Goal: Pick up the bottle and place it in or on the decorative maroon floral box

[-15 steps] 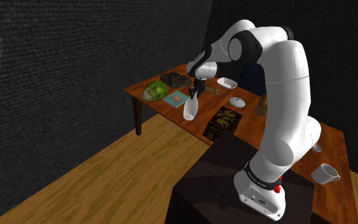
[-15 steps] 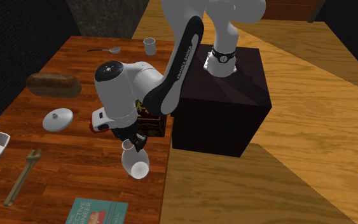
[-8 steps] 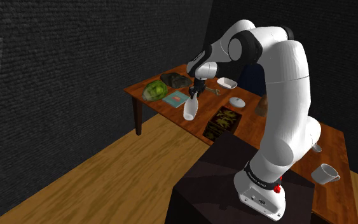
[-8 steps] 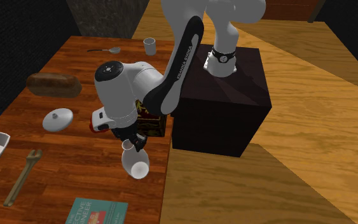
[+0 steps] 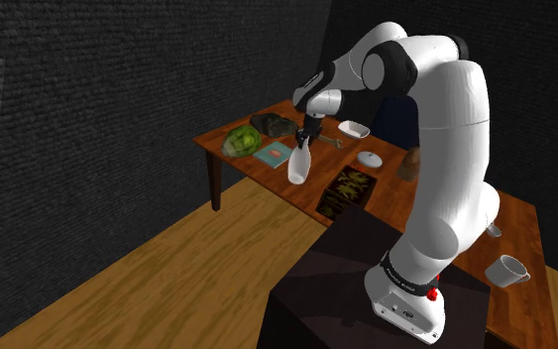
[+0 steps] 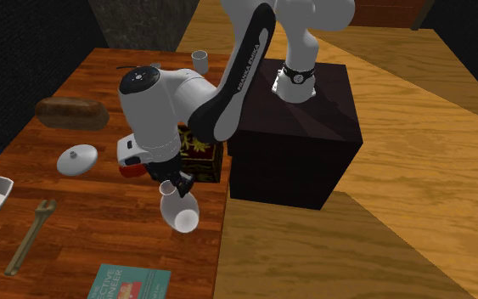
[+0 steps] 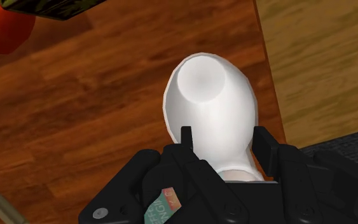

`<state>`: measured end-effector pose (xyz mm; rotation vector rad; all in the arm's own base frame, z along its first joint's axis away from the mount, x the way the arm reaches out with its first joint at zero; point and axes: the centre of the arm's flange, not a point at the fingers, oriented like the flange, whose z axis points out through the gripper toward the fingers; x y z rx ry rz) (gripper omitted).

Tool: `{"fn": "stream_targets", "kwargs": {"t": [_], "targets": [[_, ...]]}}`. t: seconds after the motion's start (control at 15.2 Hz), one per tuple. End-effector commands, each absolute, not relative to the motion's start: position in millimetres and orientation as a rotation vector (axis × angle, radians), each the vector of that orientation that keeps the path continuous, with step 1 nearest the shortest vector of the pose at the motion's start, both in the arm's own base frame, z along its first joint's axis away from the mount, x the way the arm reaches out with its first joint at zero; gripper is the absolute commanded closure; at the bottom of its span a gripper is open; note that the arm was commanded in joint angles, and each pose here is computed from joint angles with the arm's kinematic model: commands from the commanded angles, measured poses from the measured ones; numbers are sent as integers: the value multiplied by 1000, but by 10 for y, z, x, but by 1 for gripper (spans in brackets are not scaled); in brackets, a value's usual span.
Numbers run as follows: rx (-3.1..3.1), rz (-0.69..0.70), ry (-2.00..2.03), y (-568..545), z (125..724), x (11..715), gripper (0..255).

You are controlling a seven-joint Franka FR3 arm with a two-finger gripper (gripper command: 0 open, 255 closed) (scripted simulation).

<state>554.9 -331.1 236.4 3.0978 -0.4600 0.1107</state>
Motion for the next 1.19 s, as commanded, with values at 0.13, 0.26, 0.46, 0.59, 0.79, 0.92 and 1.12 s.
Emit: {"fn": "stream_targets", "kwargs": {"t": [0.13, 0.26, 0.46, 0.59, 0.79, 0.92, 1.12], "targets": [[3098, 111, -460, -3307, 2573, 5550, 255], [3098, 111, -460, -3307, 2679, 5550, 255], [3098, 111, -460, -3307, 2837, 5550, 255], [3098, 111, -460, -3307, 2943, 5550, 255], [3098, 111, -460, -3307, 3101, 5550, 255], [3098, 111, -460, -3307, 3207, 5550, 255], [3098, 111, -460, -3307, 3365, 5550, 255]]}}
